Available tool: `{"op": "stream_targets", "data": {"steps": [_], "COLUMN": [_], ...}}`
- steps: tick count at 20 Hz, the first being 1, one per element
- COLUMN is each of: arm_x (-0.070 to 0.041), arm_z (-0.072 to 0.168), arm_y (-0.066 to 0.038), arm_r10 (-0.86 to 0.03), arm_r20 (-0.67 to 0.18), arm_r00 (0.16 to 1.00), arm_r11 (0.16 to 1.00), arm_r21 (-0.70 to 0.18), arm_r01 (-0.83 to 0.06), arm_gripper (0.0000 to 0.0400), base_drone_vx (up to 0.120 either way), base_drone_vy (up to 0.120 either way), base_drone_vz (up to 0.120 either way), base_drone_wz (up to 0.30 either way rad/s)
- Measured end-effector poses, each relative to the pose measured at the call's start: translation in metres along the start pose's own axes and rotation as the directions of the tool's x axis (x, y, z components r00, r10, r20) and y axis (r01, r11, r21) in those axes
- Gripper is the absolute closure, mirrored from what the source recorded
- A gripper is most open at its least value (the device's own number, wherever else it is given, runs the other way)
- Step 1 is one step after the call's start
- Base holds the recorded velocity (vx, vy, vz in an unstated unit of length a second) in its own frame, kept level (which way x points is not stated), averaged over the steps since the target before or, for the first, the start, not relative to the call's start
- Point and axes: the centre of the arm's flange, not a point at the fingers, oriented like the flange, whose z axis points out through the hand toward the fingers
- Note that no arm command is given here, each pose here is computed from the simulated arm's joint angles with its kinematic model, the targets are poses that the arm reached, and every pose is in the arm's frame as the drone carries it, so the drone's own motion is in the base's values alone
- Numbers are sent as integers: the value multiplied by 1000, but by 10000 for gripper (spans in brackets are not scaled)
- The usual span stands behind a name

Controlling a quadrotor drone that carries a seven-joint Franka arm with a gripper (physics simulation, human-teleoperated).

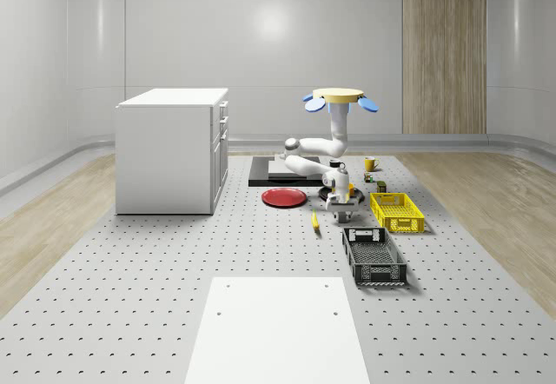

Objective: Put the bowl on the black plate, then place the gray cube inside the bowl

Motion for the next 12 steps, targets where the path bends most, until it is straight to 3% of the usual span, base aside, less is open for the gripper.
{"op": "stream_targets", "data": {"steps": [3, 7, 12], "arm_x": [0, 0, 0], "arm_z": [3, 5, 5], "arm_y": [0, 0, 0], "arm_r10": [0, 0, 0], "arm_r20": [0, 0, 0], "arm_r00": [1000, 1000, 1000], "arm_r11": [1000, 1000, 1000], "arm_r21": [0, 0, 0], "arm_r01": [0, 0, 0], "arm_gripper": [0, 95, 134], "base_drone_vx": [0, 0, 0], "base_drone_vy": [0, 0, 0], "base_drone_vz": [0, 0, 0], "base_drone_wz": [0, 0, 0]}}
